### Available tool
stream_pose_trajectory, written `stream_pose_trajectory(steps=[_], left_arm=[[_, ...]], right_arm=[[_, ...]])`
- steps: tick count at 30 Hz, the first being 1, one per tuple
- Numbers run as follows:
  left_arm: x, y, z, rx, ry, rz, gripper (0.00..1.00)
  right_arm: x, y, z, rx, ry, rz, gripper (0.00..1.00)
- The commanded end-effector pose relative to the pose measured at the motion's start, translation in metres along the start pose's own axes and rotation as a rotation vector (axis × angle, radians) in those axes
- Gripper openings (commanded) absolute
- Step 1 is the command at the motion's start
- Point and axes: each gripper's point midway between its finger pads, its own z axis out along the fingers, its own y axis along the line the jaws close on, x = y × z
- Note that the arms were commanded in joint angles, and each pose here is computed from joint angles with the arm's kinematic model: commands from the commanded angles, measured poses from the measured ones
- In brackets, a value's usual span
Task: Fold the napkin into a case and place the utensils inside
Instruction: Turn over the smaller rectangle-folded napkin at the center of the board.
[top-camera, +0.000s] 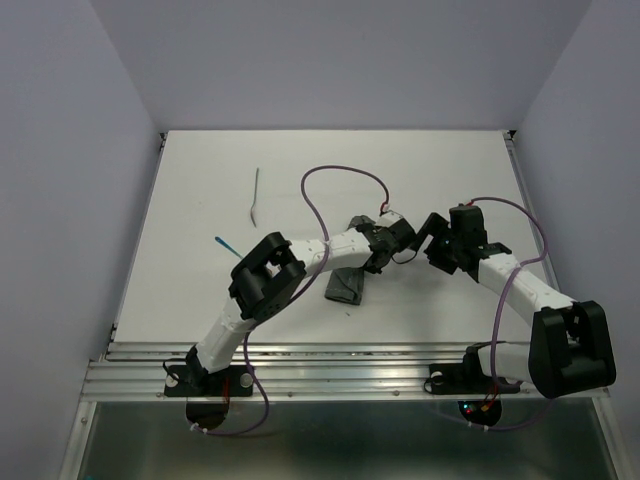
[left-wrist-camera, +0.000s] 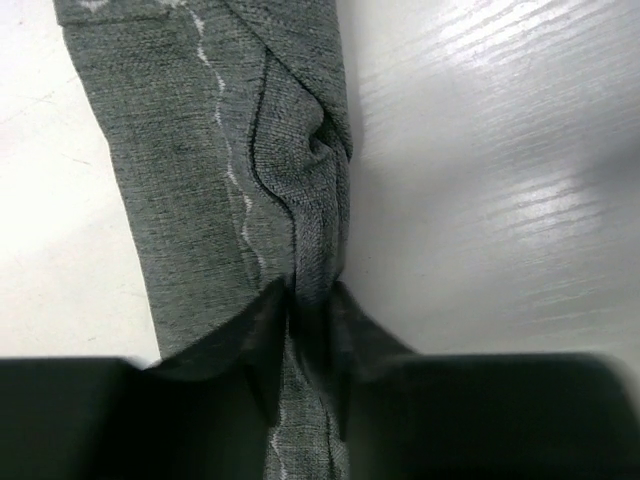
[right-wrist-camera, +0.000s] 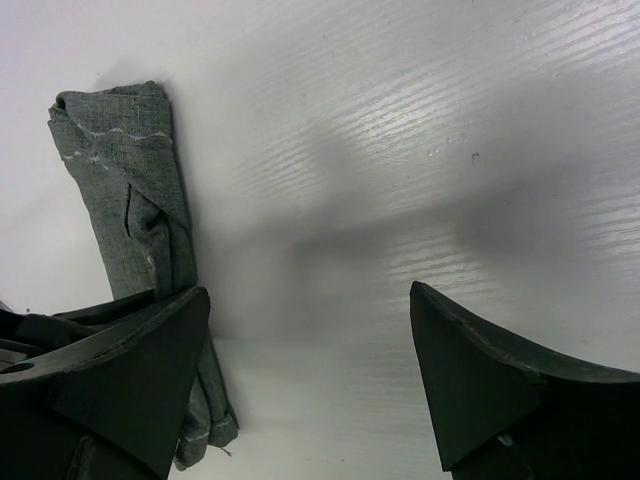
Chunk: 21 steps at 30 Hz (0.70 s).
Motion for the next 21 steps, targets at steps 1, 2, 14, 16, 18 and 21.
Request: stream_pose_trajectory(steps=[1, 2, 14, 16, 18, 21], left_arm=[[0.004, 0.001, 0.008, -0.024, 0.013, 0.040, 0.14], [0.002, 0.001, 0.007, -0.018, 0.010, 0.041, 0.05], [-0.040, -0.059, -0.080, 0.574, -0.069, 0.092, 0.00], [-0.040, -0.066, -0.089, 0.643, -0.069, 0.103, 0.00], [-0.039, -0.078, -0.099, 0.735, -0.061, 0.112, 0.00], [-0.038, -0.088, -0.110, 0.838, -0.047, 0.119, 0.00]], right_arm=[[-0.007, 0.000, -0.003, 0.001, -0.027, -0.007, 0.86], [-0.008, 0.000, -0.003, 0.000, -0.030, -0.004, 0.86], [-0.033, -0.009, -0.024, 0.029, -0.136, 0.044, 0.86], [-0.037, -0.007, -0.029, 0.032, -0.149, 0.044, 0.86], [-0.049, -0.006, -0.037, 0.038, -0.196, 0.048, 0.86], [-0.059, -0.002, -0.049, 0.040, -0.233, 0.041, 0.86]])
